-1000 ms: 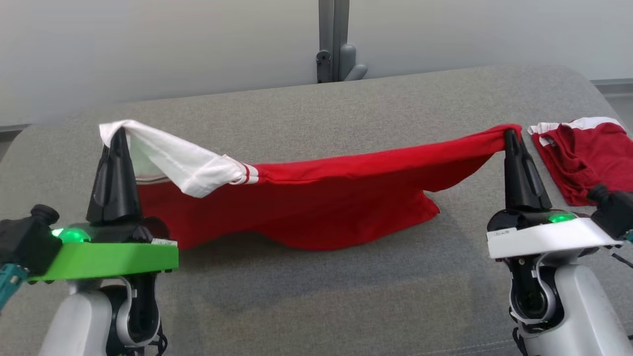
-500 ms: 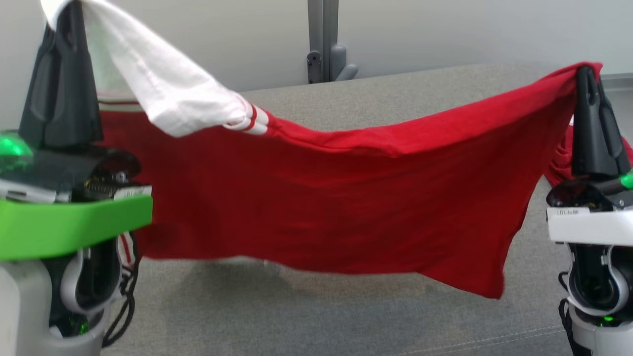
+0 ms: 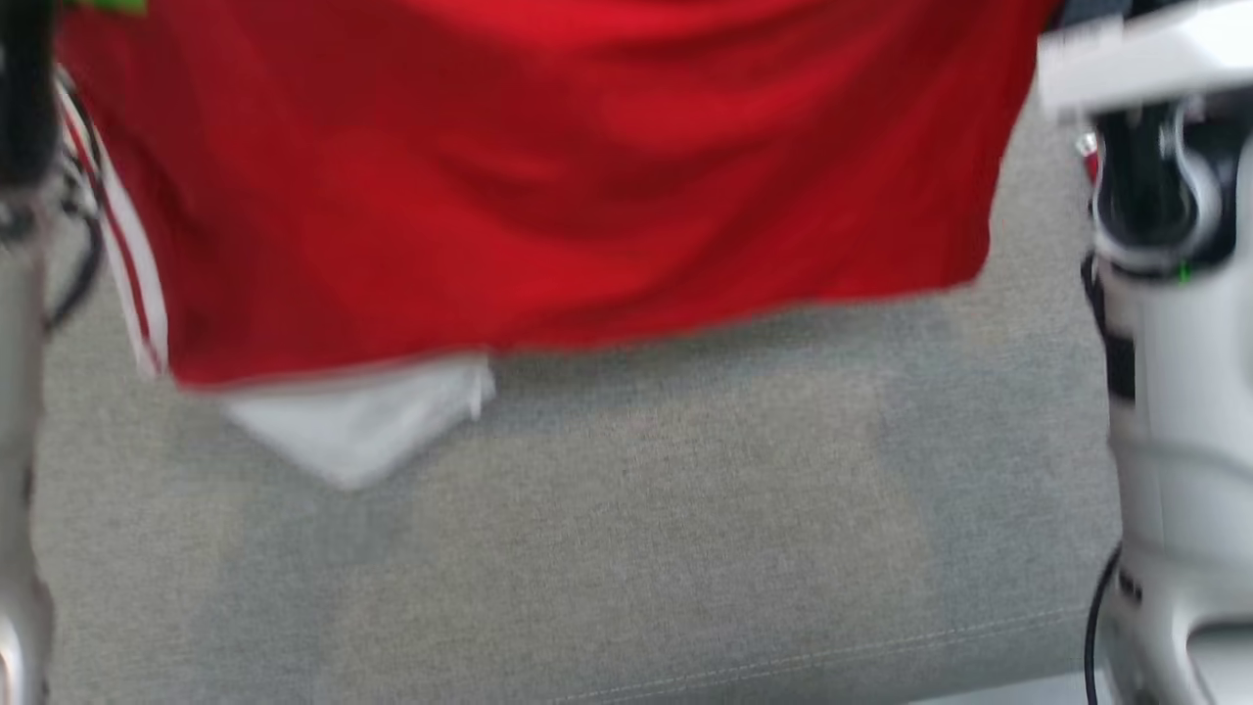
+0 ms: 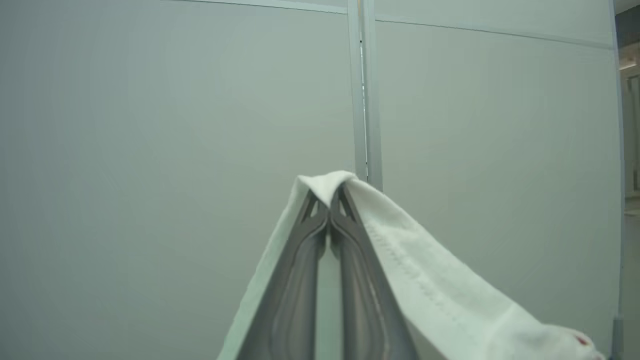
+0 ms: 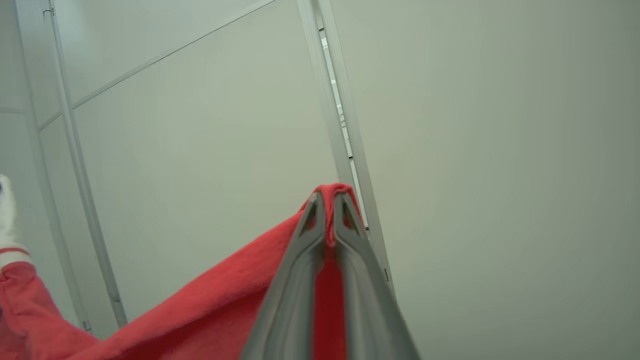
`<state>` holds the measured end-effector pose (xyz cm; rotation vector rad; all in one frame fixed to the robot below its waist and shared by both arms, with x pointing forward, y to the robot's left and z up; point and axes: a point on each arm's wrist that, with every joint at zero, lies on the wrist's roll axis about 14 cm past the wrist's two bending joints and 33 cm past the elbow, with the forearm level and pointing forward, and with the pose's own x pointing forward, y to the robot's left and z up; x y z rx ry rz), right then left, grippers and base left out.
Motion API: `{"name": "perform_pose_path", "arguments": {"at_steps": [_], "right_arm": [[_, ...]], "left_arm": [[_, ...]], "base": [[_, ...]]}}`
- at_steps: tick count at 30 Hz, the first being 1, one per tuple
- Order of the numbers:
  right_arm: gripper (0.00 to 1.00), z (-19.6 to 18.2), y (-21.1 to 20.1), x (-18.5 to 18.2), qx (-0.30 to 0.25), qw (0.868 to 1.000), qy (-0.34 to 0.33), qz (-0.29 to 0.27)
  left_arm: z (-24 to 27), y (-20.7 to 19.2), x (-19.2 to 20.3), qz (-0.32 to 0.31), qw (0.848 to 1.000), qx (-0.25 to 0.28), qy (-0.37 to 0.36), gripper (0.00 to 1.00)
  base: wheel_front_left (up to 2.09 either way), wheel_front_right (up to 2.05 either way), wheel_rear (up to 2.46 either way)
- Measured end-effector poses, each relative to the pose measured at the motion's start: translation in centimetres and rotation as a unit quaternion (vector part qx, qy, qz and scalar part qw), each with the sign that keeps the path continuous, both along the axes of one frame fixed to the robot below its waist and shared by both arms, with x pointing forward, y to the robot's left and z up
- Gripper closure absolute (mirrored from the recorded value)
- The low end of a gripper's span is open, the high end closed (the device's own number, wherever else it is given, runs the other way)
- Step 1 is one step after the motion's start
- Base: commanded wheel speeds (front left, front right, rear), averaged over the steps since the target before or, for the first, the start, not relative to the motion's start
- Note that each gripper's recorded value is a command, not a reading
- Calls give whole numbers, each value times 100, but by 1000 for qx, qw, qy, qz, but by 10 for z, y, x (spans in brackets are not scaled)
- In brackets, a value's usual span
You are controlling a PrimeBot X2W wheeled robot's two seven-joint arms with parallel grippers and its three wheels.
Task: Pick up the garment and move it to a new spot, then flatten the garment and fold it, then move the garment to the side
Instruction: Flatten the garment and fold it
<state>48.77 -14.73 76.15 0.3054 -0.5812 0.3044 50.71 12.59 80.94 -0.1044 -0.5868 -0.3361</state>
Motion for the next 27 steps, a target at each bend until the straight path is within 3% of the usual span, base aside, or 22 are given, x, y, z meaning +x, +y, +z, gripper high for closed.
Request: {"name": "perform_pose_path", "arguments": {"at_steps": [6,15,18,21,27], "right_arm": [[100,23,5,85,-33,999,-18,-37],[100,-1,18,173,-55,997,-3,-63],[100,-53,28,199,-58,996,48,-51],[100,-128,40,217,-66,990,122,-33],[100,-241,52,219,-35,975,217,-1]], "left_arm": [[13,-3,79,58,997,48,-10,100],[3,-10,142,87,993,48,-60,100],[-52,-7,171,84,995,52,-6,100],[-124,4,193,85,994,41,62,100],[-228,20,203,69,986,16,149,100]], "base": [[0,0,0],[0,0,0],[0,0,0],[0,0,0],[0,0,0]]}}
